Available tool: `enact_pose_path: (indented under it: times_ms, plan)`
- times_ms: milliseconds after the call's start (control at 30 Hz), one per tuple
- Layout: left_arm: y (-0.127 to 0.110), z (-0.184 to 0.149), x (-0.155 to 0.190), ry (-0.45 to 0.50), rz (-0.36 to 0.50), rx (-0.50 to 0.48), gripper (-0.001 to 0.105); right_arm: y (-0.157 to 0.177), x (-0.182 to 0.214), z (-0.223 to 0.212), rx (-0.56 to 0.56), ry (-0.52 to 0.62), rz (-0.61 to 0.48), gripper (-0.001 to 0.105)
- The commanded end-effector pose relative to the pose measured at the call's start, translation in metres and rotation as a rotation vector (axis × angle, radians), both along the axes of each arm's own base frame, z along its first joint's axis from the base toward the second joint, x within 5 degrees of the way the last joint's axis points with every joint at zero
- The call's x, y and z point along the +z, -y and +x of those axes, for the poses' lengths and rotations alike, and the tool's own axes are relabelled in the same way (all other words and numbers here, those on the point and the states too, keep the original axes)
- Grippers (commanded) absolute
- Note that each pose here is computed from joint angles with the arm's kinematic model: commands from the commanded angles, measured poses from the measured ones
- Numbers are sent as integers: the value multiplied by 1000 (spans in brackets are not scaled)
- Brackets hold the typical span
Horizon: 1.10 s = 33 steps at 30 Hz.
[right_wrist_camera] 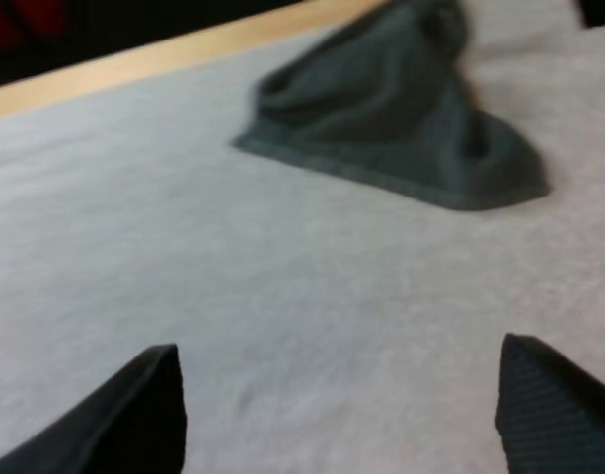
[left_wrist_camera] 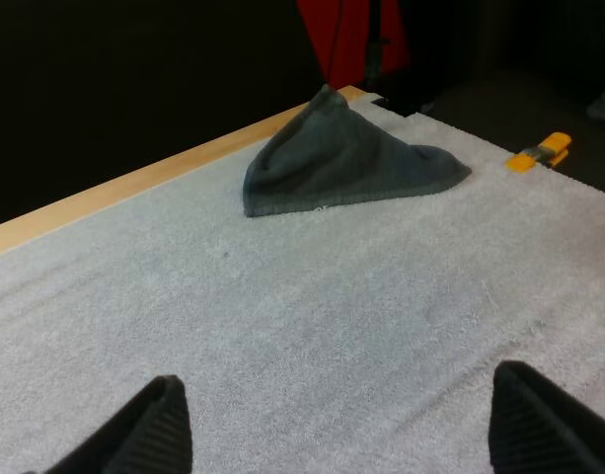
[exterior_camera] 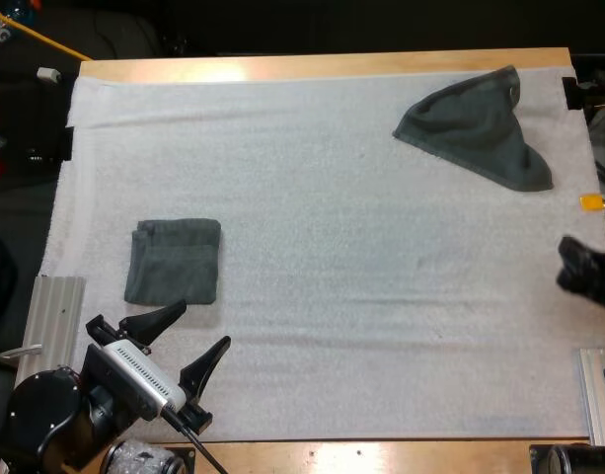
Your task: Pick towel from pile, fold and stack
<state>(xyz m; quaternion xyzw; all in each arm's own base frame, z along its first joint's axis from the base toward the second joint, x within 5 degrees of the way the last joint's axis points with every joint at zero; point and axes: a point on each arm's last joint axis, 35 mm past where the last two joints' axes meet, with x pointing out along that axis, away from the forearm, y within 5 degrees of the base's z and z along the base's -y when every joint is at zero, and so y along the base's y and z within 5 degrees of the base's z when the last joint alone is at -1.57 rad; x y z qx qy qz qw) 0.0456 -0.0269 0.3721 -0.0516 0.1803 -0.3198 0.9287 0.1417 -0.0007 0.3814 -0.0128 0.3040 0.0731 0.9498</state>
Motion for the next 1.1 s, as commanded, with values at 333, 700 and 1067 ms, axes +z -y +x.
enact_pose_path:
  times_ms: [333, 700, 1067]
  plan:
    - [0, 0, 3, 7, -13, -8, 61, 5, -30, 94, -18, -97, -29, 64]
    - [0, -1, 0, -22, -5, -8, 61, -10, -49, 173, 2, -156, -187, 64]
    - [0, -2, -2, -41, 0, -8, 61, -11, -97, 241, 12, -281, -212, 64]
